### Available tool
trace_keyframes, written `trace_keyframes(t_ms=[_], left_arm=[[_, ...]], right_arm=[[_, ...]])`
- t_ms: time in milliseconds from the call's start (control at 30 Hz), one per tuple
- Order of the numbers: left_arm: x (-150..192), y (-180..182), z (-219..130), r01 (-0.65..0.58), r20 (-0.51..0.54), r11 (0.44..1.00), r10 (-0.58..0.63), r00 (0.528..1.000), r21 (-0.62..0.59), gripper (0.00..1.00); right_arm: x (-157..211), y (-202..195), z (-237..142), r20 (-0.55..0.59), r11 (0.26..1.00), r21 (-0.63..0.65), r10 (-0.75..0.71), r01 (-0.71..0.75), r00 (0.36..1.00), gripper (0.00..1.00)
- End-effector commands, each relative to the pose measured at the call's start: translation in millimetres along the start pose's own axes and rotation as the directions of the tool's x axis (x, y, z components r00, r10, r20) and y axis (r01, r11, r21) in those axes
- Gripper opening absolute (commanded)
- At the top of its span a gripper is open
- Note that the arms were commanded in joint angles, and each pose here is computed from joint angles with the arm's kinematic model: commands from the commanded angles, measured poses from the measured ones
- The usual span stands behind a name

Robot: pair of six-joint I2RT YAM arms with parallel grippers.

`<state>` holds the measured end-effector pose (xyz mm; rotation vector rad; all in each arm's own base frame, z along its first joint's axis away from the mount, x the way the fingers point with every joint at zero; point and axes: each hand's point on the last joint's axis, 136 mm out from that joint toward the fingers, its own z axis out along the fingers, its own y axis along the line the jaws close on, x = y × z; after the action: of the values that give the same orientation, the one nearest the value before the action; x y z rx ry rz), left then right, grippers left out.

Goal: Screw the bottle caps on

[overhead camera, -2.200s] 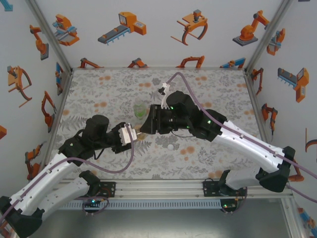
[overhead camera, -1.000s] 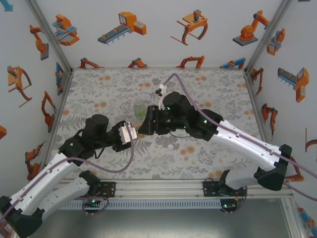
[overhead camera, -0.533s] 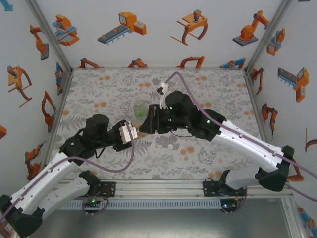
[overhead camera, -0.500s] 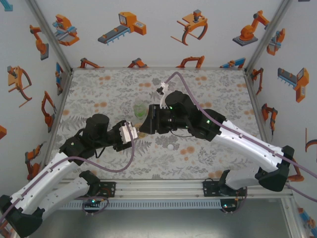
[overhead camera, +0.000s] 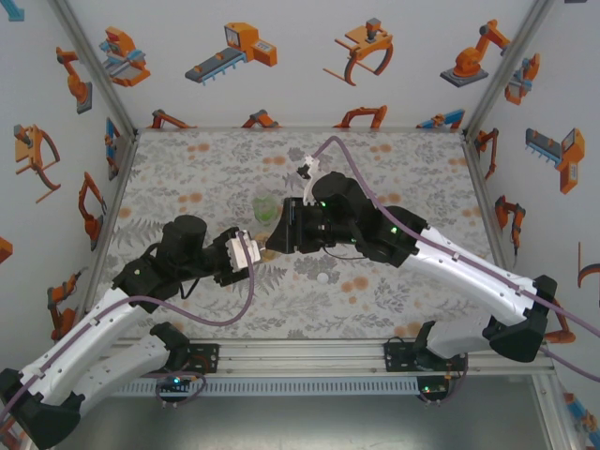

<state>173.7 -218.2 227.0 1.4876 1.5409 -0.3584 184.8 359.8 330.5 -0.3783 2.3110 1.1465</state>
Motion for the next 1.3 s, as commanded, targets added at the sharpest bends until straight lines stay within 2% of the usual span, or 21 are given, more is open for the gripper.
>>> trace_keyframes(t_ms=[0, 700, 1100, 1133, 1267], left_arm=[[-13, 2, -4, -0.004, 0.042, 1.0, 0.004, 0.999, -0.001, 0.0], [-12, 2, -5, -0.003, 0.041, 1.0, 0.003, 0.999, -0.002, 0.0], [-12, 4, -6, -0.003, 0.038, 1.0, 0.004, 0.999, -0.016, 0.0], [-12, 4, -6, -0.002, 0.038, 1.0, 0.003, 0.999, -0.018, 0.05], [-13, 8, -7, 0.005, 0.042, 0.999, -0.003, 0.999, -0.04, 0.45]], right_arm=[[-15, 13, -15, 0.06, 0.999, -0.026, -0.024, 0.025, 0.998, 0.43], [-17, 19, -13, 0.068, 0.998, -0.053, -0.031, 0.035, 0.997, 0.43], [-15, 13, -14, 0.062, 0.999, -0.026, -0.038, 0.04, 0.997, 0.27], [-15, 13, -14, 0.061, 0.999, -0.023, -0.04, 0.042, 0.997, 0.26], [-16, 7, -16, 0.06, 0.998, 0.018, -0.067, 0.066, 0.996, 0.24]])
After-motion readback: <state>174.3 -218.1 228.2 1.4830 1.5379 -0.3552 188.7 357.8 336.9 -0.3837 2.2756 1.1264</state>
